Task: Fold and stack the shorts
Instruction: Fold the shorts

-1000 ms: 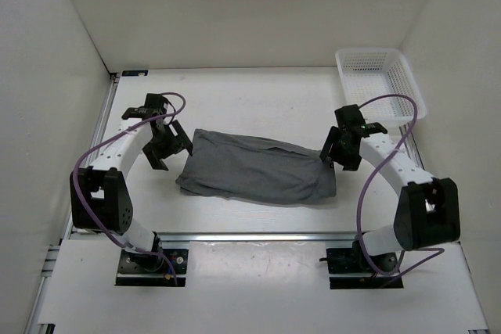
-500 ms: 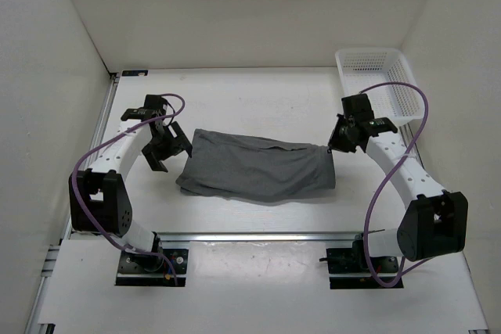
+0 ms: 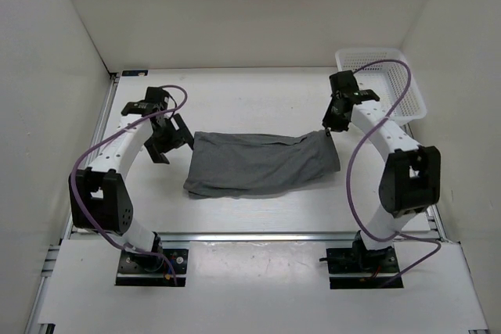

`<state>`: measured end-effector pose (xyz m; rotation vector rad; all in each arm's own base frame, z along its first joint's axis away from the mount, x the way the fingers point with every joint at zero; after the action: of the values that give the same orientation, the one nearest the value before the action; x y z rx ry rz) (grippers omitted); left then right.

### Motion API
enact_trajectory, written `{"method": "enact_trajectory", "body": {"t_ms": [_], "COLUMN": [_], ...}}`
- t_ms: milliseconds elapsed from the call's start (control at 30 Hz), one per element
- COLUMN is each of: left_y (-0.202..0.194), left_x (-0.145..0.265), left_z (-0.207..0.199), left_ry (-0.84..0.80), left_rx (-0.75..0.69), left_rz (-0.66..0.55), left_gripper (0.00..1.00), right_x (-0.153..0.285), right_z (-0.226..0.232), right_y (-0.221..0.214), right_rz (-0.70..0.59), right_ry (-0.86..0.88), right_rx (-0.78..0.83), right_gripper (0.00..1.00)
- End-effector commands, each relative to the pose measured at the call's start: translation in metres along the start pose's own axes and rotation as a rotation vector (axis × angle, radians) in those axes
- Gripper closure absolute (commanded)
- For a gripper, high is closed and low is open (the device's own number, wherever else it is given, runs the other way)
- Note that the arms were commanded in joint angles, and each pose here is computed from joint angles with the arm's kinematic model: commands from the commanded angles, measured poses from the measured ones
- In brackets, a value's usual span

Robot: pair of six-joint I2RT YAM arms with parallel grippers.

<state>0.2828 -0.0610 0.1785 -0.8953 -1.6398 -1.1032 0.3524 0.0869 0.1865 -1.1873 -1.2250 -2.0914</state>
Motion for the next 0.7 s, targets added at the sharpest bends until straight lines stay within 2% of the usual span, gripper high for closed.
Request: {"method": "enact_trajectory", "body": {"t_ms": [0, 67, 100, 167, 300, 400, 433, 467, 500, 600, 667], "left_y": [0.001, -0.001, -0.001, -0.005, -0.016, -0.025, -0.025, -0.030, -0.031, -0.026, -0.022], "left_x": [0.007, 0.009, 0.009, 0.011, 0.012, 0.010, 0.002, -0.004, -0.008, -0.028, -0.047], "left_z": [-0.011, -0.019, -0.019, -0.026, -0.040, -0.056, -0.062, -0.064, -0.069, -0.077, -0.079], "left_ry": [-0.023, -0.034, -0.034, -0.033, -0.050, -0.067, -0.079, -0.079, -0.083, -0.065, -0.030], "left_rx": [-0.048, -0.071, -0.071, -0.103, -0.151, -0.175, -0.186, -0.182, -0.194, -0.196, -0.207], "left_rz": [-0.010, -0.015, -0.015, -0.013, -0.003, 0.004, 0.017, 0.046, 0.047, 0.065, 0.087], "left_gripper": [0.03, 0.03, 0.03, 0.03, 0.03, 0.03, 0.03, 0.03, 0.03, 0.03, 0.03], "right_x": [-0.008, 0.006, 0.013, 0.030, 0.056, 0.062, 0.065, 0.057, 0.054, 0.030, 0.013], "right_z": [0.005, 0.010, 0.010, 0.007, -0.004, -0.017, -0.017, -0.024, -0.025, -0.027, -0.025], "right_y": [0.014, 0.011, 0.014, 0.011, -0.009, -0.034, -0.043, -0.055, -0.063, -0.080, -0.083], "right_rz": [-0.038, -0.071, -0.107, -0.142, -0.153, -0.118, -0.091, -0.050, -0.028, 0.040, 0.041], "right_ry": [-0.042, -0.008, -0.013, -0.001, 0.006, 0.018, 0.044, 0.026, 0.023, 0.012, 0.012], "right_rx": [-0.014, -0.012, -0.010, -0.005, 0.015, 0.045, 0.045, 0.056, 0.055, 0.056, 0.056], "right_gripper": [0.68, 0.57, 0.44, 0.37, 0.36, 0.57, 0.72, 0.78, 0.89, 0.95, 0.98]}}
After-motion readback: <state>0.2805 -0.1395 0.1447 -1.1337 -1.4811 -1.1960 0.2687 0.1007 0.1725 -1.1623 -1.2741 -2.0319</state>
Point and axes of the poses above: each gripper's point midway between its finger pads, its own x axis back along the fingers, its own z axis along the line the jaws close on, y = z × x, the point moved 6 cm from there along x, back along the fingers, and after that the axes turned 10 degrees about -x, right-handed, at the moved point
